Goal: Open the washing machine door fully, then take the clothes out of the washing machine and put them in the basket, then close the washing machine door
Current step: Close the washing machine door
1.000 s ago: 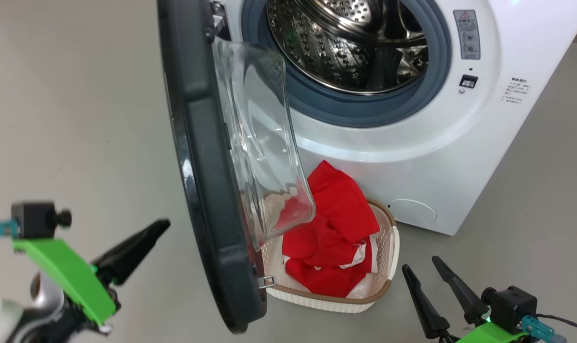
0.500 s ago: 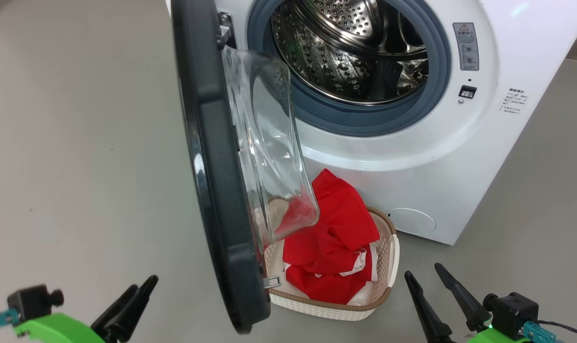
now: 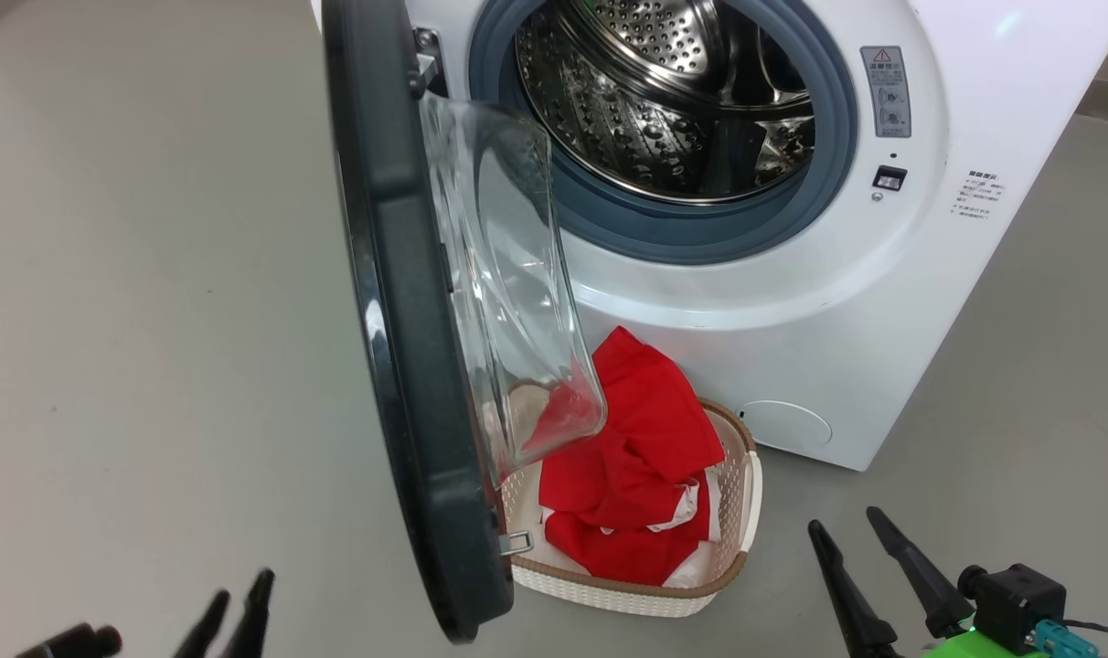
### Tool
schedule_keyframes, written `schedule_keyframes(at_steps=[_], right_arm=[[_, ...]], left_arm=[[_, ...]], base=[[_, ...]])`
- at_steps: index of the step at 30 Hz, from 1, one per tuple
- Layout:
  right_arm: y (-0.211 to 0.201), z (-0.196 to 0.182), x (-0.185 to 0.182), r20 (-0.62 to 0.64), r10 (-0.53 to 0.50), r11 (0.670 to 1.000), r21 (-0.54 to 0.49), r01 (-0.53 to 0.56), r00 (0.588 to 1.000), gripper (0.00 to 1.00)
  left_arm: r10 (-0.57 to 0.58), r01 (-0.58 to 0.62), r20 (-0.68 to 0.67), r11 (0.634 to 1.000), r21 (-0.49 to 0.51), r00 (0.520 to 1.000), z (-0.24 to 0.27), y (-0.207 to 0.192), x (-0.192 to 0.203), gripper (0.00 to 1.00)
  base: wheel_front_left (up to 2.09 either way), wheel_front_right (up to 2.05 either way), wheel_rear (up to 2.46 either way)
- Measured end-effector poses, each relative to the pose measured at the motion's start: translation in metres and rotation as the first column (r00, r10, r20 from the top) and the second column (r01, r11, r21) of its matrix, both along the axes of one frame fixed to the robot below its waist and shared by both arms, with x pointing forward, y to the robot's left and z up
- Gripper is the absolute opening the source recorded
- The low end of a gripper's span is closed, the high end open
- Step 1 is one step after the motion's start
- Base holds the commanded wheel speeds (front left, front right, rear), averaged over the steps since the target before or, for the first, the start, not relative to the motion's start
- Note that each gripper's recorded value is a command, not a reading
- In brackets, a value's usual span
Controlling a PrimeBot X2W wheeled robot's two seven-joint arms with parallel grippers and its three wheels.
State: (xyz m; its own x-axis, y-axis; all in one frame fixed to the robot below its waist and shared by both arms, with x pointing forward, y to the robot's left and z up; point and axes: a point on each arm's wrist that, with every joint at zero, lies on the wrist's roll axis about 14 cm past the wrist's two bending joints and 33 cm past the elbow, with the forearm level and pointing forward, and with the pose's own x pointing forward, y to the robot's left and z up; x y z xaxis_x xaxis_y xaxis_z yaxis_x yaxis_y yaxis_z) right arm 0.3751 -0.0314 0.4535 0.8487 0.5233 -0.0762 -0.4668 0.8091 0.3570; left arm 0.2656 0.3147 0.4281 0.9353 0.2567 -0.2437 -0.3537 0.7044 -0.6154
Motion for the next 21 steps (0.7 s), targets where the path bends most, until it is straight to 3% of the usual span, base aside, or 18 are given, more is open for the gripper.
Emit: schedule_keyframes(at_steps=[12,21], right_arm=[[-0.016,0.001,0.008,0.004,-0.054,0.999,0.001,0.054,0.999,1.00],[-0.026,0.006,0.012,0.020,-0.086,0.996,0.004,0.086,0.996,1.00]], left_arm=[[0.117,-0.121,0.033,0.978,0.172,0.993,0.007,0.007,-0.003,1.00],[0.065,-0.065,0.015,0.888,0.456,0.998,0.027,-0.002,-0.003,1.00]], base=[[0.00,0.00,0.00],[0.00,0.00,0.00]])
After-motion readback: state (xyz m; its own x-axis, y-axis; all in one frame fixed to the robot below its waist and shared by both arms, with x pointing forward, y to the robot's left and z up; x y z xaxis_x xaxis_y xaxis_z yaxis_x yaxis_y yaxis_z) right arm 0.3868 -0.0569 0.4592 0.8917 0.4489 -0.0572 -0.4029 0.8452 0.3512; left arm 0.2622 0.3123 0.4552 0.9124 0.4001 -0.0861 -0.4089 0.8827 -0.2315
